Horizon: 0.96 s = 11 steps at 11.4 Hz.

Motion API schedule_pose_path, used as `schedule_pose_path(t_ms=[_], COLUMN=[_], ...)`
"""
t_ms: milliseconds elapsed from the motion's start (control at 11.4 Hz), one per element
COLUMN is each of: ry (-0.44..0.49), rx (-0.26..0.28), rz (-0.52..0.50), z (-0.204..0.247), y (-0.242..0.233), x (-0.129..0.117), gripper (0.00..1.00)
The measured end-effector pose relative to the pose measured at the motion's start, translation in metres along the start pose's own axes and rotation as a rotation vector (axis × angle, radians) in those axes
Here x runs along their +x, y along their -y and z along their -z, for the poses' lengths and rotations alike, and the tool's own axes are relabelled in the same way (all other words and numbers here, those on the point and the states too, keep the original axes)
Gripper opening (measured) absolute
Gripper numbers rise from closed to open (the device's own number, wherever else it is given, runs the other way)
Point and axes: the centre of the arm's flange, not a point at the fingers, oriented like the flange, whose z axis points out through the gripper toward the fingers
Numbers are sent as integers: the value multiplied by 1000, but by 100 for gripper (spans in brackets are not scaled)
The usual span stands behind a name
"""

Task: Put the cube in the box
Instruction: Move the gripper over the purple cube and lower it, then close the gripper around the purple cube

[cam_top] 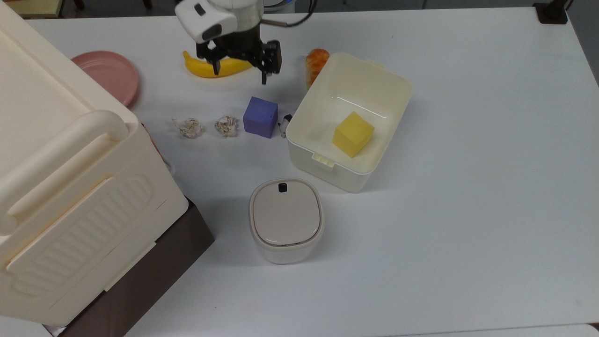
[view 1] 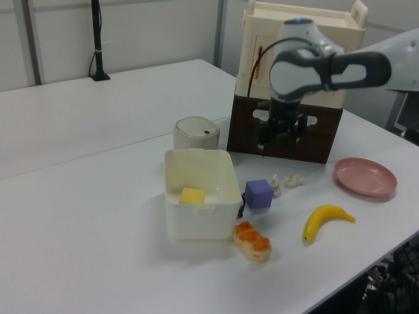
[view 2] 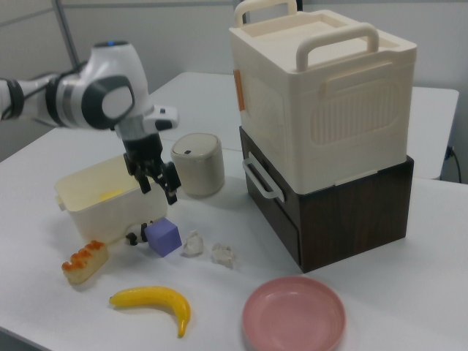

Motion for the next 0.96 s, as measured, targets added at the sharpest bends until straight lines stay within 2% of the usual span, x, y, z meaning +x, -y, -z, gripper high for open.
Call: schedule_pose_path(t_ms=[349,786,961], ry=[-58,-76,-57], rx=[22,67,69], rz=[16,-204,-232], z=[-52,-89,-99], y=[18,37,44], x=[-11,0,-2], gripper=[100,100,100])
